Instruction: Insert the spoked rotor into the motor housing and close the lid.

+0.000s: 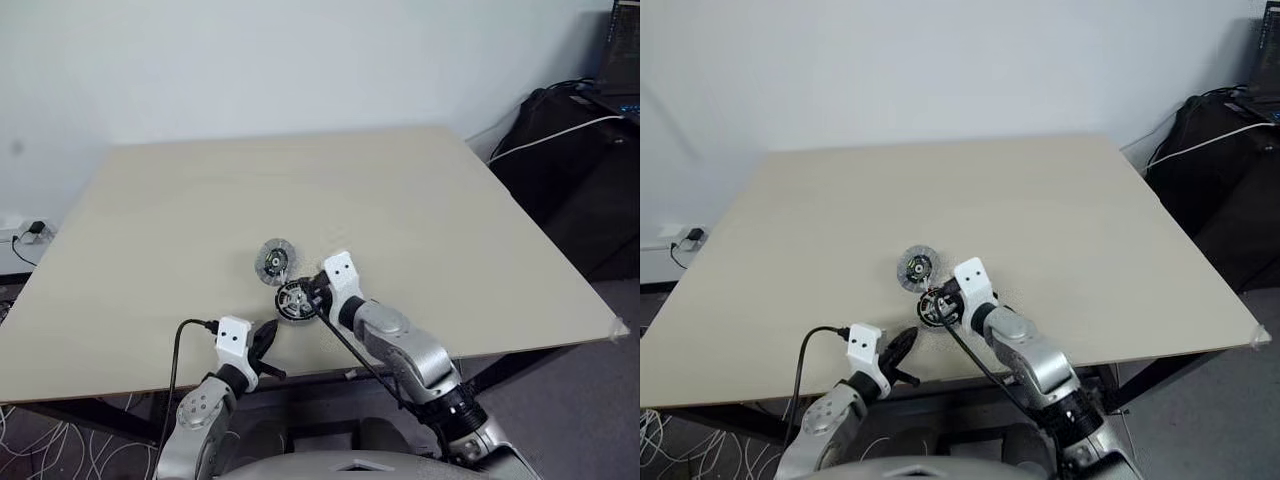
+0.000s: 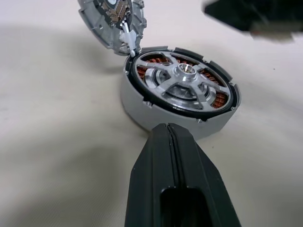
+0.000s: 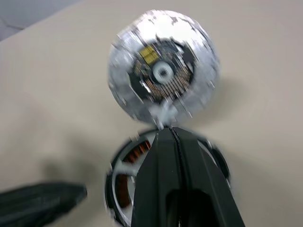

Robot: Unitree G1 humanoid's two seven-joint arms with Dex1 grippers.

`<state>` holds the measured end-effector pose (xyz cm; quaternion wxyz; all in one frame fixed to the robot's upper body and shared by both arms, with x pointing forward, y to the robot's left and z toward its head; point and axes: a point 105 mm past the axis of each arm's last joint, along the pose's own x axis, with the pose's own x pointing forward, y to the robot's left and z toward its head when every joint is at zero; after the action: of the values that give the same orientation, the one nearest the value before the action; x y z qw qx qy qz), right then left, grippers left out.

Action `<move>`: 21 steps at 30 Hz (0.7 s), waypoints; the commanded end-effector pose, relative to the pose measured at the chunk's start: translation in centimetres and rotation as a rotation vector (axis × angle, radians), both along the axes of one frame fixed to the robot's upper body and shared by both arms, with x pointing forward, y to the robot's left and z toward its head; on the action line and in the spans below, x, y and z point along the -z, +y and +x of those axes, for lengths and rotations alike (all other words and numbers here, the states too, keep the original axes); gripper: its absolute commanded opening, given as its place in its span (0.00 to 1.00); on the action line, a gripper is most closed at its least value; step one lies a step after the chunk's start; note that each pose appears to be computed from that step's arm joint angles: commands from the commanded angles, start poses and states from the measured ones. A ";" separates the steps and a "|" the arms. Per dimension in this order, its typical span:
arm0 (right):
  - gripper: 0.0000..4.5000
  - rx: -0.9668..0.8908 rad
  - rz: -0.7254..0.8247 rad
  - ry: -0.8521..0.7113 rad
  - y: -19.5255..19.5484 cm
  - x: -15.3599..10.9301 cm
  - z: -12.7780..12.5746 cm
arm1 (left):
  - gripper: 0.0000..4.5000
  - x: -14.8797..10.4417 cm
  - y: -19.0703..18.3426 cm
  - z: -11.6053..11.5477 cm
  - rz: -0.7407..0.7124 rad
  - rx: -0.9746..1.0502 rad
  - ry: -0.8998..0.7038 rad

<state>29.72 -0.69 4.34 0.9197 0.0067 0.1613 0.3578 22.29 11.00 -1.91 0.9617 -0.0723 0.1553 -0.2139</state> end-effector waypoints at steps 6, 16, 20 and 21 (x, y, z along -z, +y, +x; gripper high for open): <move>0.00 -0.061 0.003 -0.057 2.0 -0.9 1.1 | 0.00 -1.0 -0.1 0.4 -0.010 -0.002 -0.046; 0.00 -0.079 -0.189 0.148 0.8 5.5 -0.2 | 0.00 -1.1 0.0 0.4 -0.016 -0.019 -0.049; 0.00 -0.068 -0.114 0.093 1.1 3.5 0.3 | 0.00 -1.1 0.0 0.4 -0.018 -0.021 -0.049; 0.00 -0.062 -0.076 0.071 1.2 2.6 0.5 | 0.00 -1.0 0.0 0.4 -0.019 -0.020 -0.048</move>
<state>29.88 0.26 0.20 0.8953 -0.0392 0.2350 0.3765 22.28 10.96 -1.90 0.9630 -0.0757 0.1536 -0.2081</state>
